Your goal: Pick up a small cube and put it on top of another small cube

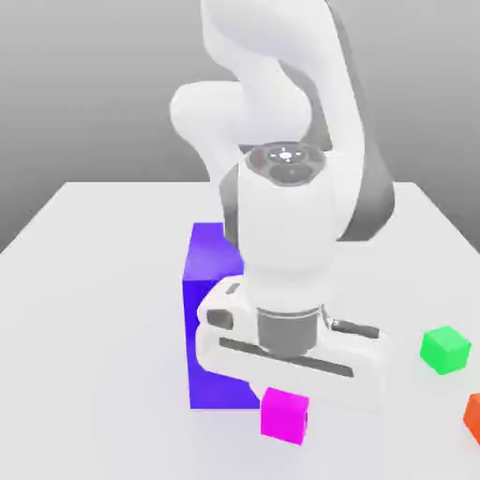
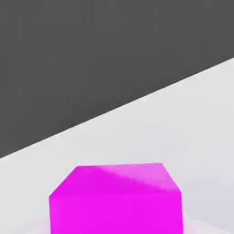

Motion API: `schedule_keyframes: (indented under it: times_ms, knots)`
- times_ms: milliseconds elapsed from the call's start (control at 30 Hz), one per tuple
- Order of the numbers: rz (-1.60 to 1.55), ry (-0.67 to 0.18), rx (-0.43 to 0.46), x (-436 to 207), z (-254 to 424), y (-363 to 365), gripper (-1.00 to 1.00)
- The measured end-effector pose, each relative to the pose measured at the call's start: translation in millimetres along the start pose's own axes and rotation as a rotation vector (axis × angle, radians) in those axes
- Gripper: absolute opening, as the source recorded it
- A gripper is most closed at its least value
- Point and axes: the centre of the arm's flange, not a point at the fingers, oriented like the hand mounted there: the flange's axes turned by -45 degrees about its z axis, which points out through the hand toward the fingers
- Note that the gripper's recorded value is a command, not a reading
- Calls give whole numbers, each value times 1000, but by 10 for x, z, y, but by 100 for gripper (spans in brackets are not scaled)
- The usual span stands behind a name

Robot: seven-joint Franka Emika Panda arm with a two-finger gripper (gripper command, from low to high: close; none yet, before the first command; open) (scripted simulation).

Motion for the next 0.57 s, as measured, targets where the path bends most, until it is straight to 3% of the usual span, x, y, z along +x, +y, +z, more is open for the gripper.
schedule_keyframes:
  times_ms: [267, 433, 467, 567]
  knots:
    - [-808, -17, -37, -1843, 83, -1647, -100]
    - [-934, -19, -50, -2089, 511, -1753, -100]
    - [-937, -20, -50, -2102, 596, -1743, 100]
    - [-937, -20, -50, -2102, 596, -1743, 100]
